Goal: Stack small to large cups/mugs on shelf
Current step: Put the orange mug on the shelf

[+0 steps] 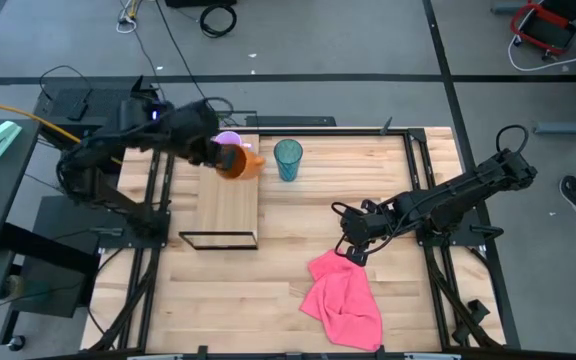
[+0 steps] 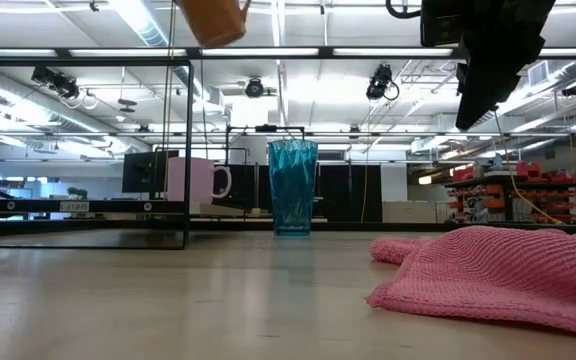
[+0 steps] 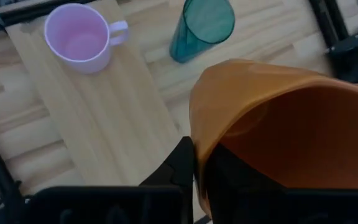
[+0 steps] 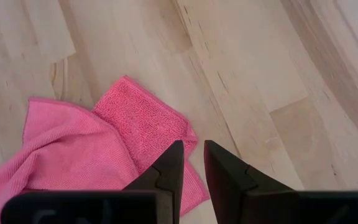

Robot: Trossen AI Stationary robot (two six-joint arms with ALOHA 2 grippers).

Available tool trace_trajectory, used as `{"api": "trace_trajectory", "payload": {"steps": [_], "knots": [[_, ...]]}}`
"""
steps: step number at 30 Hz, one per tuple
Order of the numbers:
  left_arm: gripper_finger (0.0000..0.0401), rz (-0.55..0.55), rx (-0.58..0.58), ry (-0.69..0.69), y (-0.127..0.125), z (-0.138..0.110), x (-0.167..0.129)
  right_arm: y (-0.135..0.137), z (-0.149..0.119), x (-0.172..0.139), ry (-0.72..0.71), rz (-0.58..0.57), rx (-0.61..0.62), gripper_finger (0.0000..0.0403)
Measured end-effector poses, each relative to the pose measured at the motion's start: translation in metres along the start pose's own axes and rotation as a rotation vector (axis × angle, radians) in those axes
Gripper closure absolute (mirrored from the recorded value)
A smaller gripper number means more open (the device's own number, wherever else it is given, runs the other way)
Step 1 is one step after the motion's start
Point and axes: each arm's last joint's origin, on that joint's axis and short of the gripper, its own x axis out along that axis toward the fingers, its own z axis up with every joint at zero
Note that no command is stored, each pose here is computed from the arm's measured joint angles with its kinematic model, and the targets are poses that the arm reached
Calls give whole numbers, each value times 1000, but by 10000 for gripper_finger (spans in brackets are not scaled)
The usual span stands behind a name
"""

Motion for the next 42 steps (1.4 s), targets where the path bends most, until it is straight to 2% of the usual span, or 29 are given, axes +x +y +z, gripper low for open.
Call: {"api": "trace_trajectory", "payload": {"steps": [6, 12, 19, 25, 33, 38, 42], "knots": [[376, 92, -3, 141, 24, 14, 40, 0, 0, 0, -1, 1, 1, 332], [376, 162, 35, 350, 52, 12, 87, 1, 1, 0, -8, 7, 2, 332], [376, 265, 46, 470, 90, 11, 125, 4, 5, 0, -49, 36, 13, 332], [376, 234, 32, 421, 110, 16, 155, 4, 7, 0, -98, 19, 104, 332], [376, 203, 16, 357, 124, 25, 168, 3, 7, 0, -107, 3, 181, 332], [376, 130, 75, 407, 125, 18, 177, 3, 7, 0, -113, -2, 194, 332], [376, 125, 86, 417, 127, 16, 181, 3, 8, 0, -114, -1, 195, 332]]}}
